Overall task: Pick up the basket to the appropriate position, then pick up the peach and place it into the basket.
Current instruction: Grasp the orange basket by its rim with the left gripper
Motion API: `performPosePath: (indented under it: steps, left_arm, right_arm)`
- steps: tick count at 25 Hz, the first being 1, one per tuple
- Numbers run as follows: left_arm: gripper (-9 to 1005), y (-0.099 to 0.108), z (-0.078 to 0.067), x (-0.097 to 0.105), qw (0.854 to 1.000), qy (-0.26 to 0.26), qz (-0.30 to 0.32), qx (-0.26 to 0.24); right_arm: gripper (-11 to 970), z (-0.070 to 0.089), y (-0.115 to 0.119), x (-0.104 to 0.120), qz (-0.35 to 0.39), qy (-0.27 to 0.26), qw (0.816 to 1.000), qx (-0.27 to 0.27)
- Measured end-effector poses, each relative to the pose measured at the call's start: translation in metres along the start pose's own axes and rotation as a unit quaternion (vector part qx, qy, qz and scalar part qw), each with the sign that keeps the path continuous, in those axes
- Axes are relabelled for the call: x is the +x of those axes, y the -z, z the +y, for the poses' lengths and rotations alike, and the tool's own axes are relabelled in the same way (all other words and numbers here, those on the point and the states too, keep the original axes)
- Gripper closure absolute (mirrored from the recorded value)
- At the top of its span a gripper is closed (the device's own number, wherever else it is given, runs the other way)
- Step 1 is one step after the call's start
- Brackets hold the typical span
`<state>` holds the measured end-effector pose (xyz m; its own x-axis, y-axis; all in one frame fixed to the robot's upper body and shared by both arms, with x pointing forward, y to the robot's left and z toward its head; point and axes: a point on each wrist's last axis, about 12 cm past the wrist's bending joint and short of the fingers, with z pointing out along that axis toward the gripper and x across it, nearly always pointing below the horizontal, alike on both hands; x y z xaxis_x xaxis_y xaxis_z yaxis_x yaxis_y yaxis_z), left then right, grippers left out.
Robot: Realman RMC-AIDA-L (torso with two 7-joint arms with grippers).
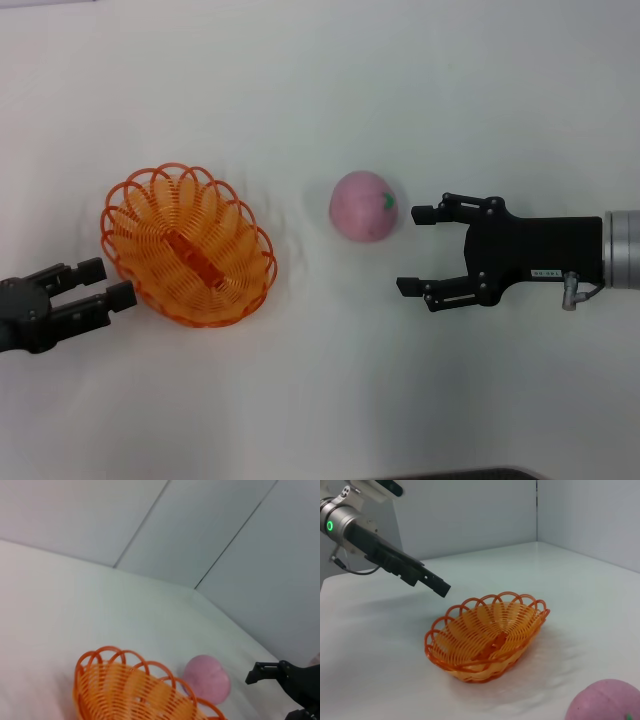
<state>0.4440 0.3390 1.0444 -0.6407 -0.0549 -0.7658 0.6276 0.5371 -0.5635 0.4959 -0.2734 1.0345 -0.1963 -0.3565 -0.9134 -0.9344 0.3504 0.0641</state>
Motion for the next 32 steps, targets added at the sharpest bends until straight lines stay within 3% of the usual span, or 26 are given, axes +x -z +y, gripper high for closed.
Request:
performPosePath:
  steps: [7, 19, 23, 25, 32]
  left_arm:
    - [186, -0.002, 0.013, -0.017, 0.997, 0.051, 0.057, -0.027]
    - [186, -0.003, 0.017, -0.068, 0.987, 0.055, 0.122, -0.088]
    - [185, -0.006, 0.017, -0.083, 0.984, 0.046, 0.140, -0.101]
    - [185, -0.012, 0.016, -0.100, 0.979, 0.034, 0.167, -0.115]
    - [185, -0.032, 0.009, -0.129, 0.970, -0.011, 0.208, -0.129]
  right_arm:
    - [8, -0.002, -0.001, -0.001, 0.002, 0.001, 1.000, 0.001]
    - [9, -0.004, -0.003, -0.002, 0.011, -0.002, 1.000, 0.000]
    - [10, -0.006, -0.004, -0.004, 0.011, 0.001, 1.000, 0.001]
    - [10, -0.006, -0.004, -0.005, 0.011, 0.001, 1.000, 0.000]
    - [11, -0.008, -0.005, -0.007, 0.012, 0.000, 1.000, 0.000]
